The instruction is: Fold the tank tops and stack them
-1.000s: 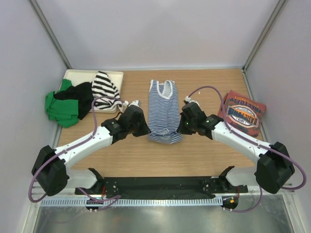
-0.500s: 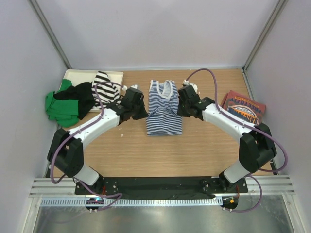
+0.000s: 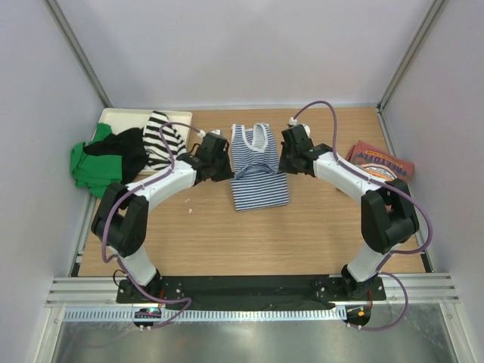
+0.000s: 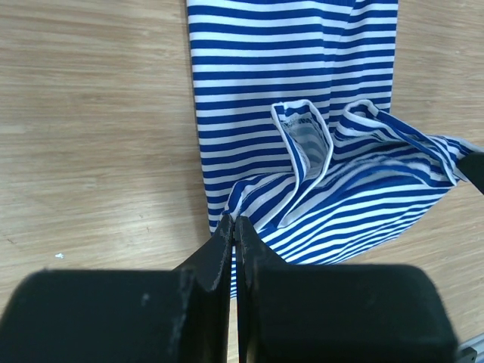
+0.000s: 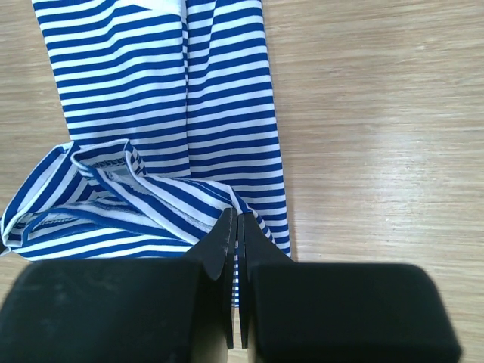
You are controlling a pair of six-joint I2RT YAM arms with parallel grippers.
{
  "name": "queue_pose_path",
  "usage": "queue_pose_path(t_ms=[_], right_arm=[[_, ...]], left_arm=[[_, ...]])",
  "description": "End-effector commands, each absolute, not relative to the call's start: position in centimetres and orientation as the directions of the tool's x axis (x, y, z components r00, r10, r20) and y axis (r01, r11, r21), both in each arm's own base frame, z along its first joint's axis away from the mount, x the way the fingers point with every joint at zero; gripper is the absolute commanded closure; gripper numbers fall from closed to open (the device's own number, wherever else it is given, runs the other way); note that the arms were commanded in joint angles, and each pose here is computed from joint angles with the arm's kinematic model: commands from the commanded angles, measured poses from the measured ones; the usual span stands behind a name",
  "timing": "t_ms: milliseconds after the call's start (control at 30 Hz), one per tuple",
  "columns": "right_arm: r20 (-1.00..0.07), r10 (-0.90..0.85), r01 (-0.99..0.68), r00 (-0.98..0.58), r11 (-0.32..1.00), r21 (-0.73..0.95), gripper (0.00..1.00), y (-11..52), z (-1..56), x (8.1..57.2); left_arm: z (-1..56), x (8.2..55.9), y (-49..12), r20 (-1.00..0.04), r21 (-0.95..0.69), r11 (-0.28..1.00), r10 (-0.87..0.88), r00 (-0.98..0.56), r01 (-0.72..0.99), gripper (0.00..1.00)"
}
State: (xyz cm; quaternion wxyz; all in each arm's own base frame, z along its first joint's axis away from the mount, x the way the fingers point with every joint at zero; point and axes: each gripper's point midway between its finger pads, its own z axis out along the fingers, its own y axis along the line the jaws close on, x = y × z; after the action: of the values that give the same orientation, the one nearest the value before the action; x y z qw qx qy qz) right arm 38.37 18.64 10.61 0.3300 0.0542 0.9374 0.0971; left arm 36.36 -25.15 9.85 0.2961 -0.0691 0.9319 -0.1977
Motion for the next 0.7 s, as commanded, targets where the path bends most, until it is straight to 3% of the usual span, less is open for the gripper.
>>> queue_pose_path(t_ms=[0,667], right_arm=[[-0.67,0.187,0.004,-0.719,0.964,0.264,0.99,19.5,13.4,40.6],[-0.667,0.244,0.015,-0.704,0.944,0.329,0.98,19.7,13.1,45.0]], left_arm=[[13.4,38.6,-26.3,-0.601,-0.453,0.889,-0.256,-0.757,0.059,1.0],[13.0,41.8,-26.1,-0.603,-0.44,0.897,-0.264,-0.753,0.038,1.0]])
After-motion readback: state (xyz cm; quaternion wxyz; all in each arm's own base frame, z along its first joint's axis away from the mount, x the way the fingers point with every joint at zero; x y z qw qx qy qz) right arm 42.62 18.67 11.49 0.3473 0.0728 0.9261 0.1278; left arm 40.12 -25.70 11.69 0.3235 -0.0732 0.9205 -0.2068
